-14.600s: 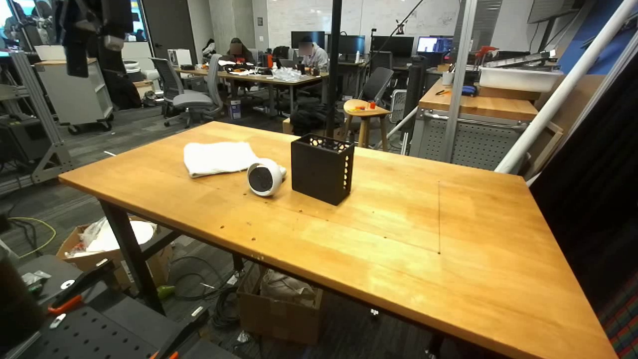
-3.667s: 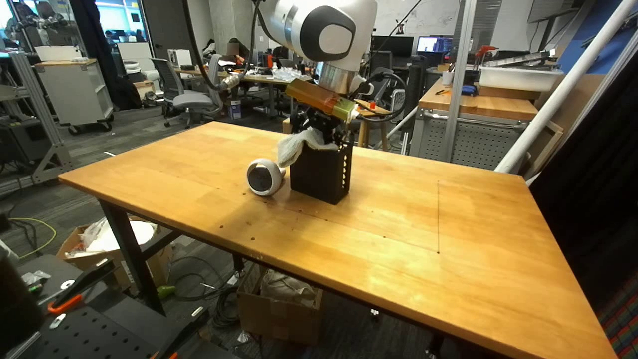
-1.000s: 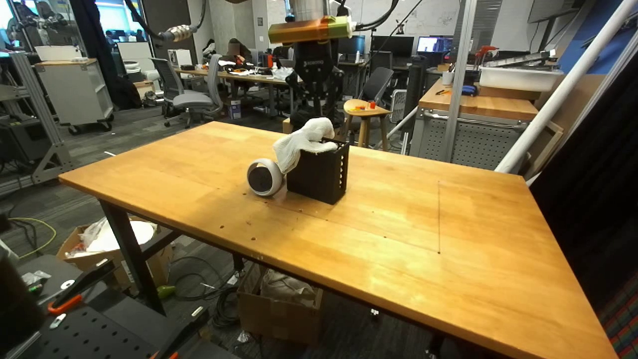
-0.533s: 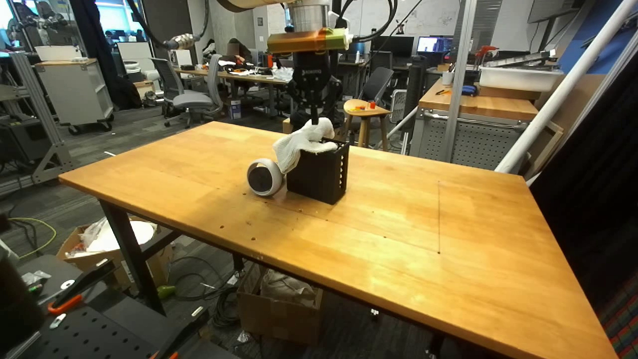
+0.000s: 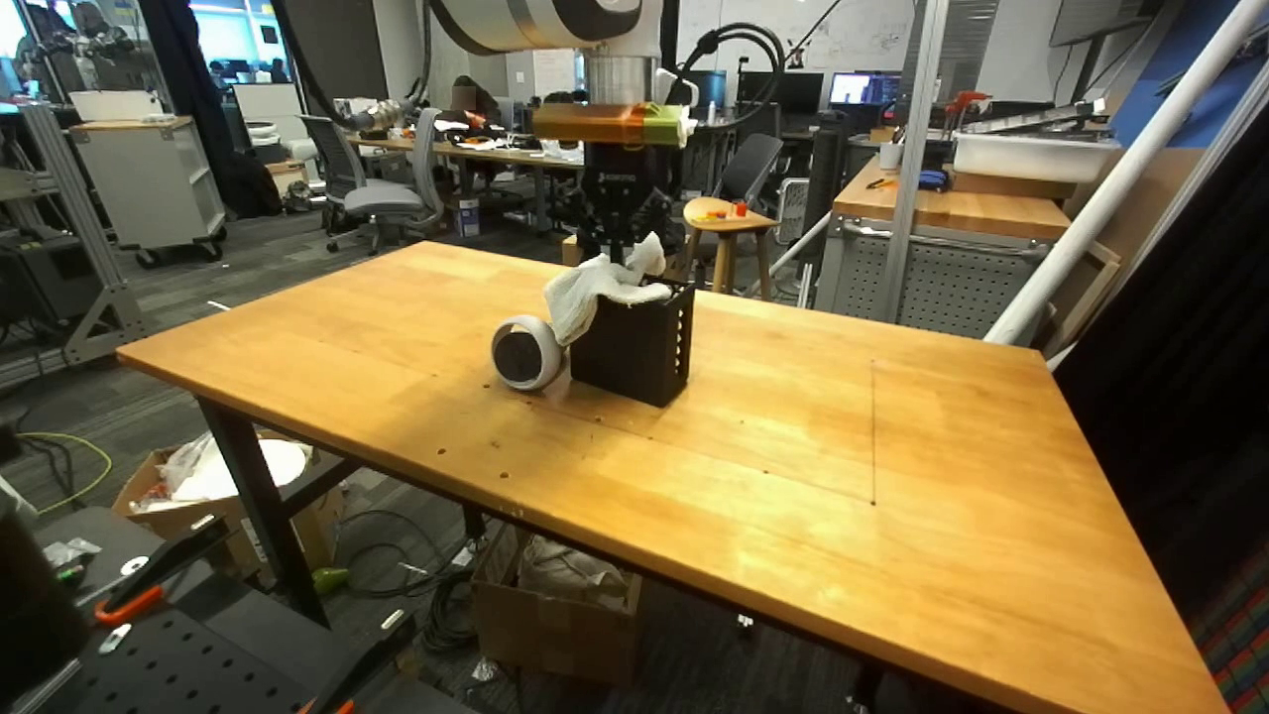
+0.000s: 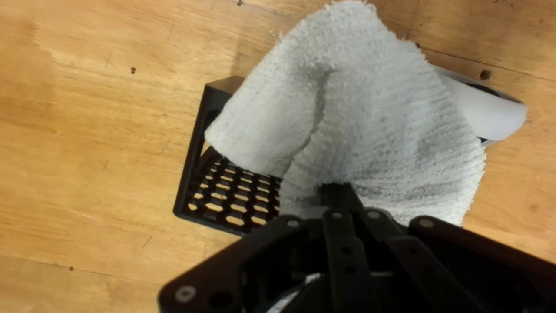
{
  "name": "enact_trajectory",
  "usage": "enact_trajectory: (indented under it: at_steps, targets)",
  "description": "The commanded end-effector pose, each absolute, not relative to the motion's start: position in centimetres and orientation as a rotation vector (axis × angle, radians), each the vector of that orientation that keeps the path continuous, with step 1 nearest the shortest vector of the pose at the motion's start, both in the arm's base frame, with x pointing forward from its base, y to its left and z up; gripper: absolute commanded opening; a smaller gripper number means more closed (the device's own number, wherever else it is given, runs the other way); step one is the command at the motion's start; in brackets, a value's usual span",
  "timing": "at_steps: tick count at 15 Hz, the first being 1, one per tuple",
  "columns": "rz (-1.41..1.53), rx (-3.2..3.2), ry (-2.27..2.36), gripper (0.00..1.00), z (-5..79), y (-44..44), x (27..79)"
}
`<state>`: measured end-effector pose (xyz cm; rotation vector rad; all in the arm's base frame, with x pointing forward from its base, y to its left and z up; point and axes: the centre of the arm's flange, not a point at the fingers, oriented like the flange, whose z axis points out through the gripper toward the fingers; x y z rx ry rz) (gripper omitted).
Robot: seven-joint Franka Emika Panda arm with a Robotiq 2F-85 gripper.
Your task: Pick up the white towel from the table and put it in the small basket.
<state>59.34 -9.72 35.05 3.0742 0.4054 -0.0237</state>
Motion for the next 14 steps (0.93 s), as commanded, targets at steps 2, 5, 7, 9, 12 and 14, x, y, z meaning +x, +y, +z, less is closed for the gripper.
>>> enact_trajectory:
  at_steps: [2, 5, 7, 9, 12, 14]
  targets:
    - [-0.032, 3.124, 0.296, 0.0, 33.2, -12.6, 59.1]
    - [-0.055, 3.138, 0.239, 0.0, 32.3, -14.6, 58.5]
    - [-0.068, 3.146, 0.21, 0.0, 31.8, -15.5, 58.2]
    - [-0.073, 3.155, 0.188, 0.0, 31.4, -16.2, 58.0]
    - [-0.076, 3.17, 0.163, 0.0, 30.9, -16.7, 57.9]
    - [-0.086, 3.176, 0.161, 0.0, 30.4, -16.6, 58.0]
